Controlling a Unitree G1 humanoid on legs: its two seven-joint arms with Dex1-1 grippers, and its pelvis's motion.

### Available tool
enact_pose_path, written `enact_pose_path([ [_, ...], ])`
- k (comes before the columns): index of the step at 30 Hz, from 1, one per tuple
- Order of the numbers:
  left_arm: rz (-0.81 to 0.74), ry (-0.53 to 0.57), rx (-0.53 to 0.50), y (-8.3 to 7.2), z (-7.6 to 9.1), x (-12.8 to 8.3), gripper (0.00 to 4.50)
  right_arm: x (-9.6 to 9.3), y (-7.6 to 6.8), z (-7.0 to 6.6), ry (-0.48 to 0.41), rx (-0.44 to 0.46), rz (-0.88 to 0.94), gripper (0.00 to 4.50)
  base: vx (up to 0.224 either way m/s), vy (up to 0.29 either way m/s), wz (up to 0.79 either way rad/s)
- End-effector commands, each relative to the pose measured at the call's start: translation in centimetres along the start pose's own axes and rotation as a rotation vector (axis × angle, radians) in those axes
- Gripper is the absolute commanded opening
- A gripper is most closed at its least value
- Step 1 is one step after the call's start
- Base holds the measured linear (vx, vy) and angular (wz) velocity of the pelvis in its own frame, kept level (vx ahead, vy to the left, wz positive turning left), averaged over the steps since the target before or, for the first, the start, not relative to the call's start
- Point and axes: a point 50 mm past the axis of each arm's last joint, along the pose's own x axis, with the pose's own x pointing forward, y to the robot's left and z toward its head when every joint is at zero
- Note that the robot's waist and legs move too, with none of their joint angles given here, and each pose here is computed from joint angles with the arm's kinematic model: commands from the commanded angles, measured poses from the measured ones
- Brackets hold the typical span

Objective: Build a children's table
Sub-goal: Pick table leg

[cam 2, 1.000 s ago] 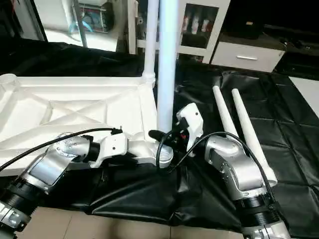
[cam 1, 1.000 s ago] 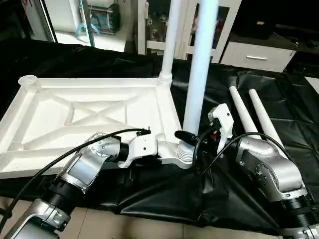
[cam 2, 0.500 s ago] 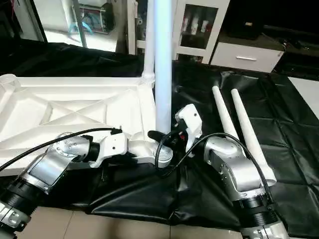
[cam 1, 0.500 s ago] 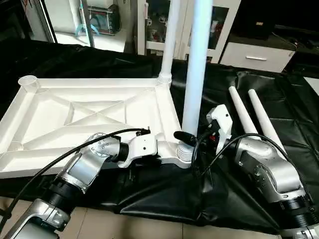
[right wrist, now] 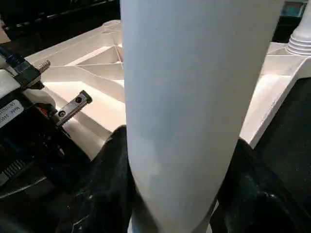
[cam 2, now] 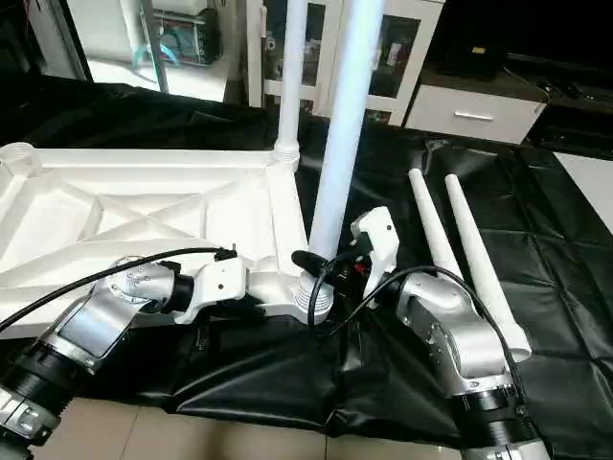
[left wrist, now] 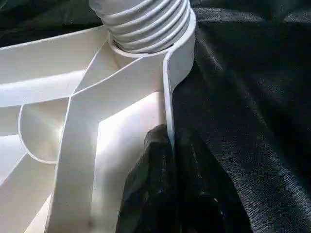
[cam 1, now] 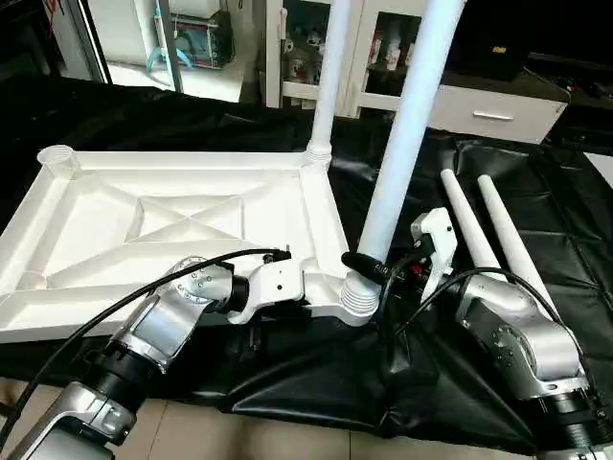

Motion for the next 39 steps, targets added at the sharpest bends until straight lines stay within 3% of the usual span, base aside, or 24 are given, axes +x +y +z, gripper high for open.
enact_pose_path([
  [1,-0.052,0.052,-0.022,-0.9,-1.3,0.4,0.00,-1.8,-1.3,-3.6,0.163,0.070,-0.125,1.84,0.000,0.000,0.00],
  [10,-0.049,0.053,-0.017,-0.8,-1.2,0.5,0.00,-2.5,0.2,-4.0,0.205,0.005,-0.068,1.84,0.000,0.000,0.00],
  [20,-0.040,0.050,-0.018,-0.7,-1.1,0.5,0.00,-3.0,0.7,-4.4,0.186,0.037,-0.095,1.84,0.000,0.000,0.00],
  [30,-0.028,0.049,-0.017,-0.5,-1.1,0.5,0.00,-3.5,0.4,-6.5,0.204,0.067,-0.177,1.84,0.000,0.000,0.00],
  [39,-0.028,0.050,-0.017,-0.4,-1.1,0.5,0.00,-3.5,0.5,-8.1,0.305,0.042,-0.152,1.84,0.000,0.000,0.00],
])
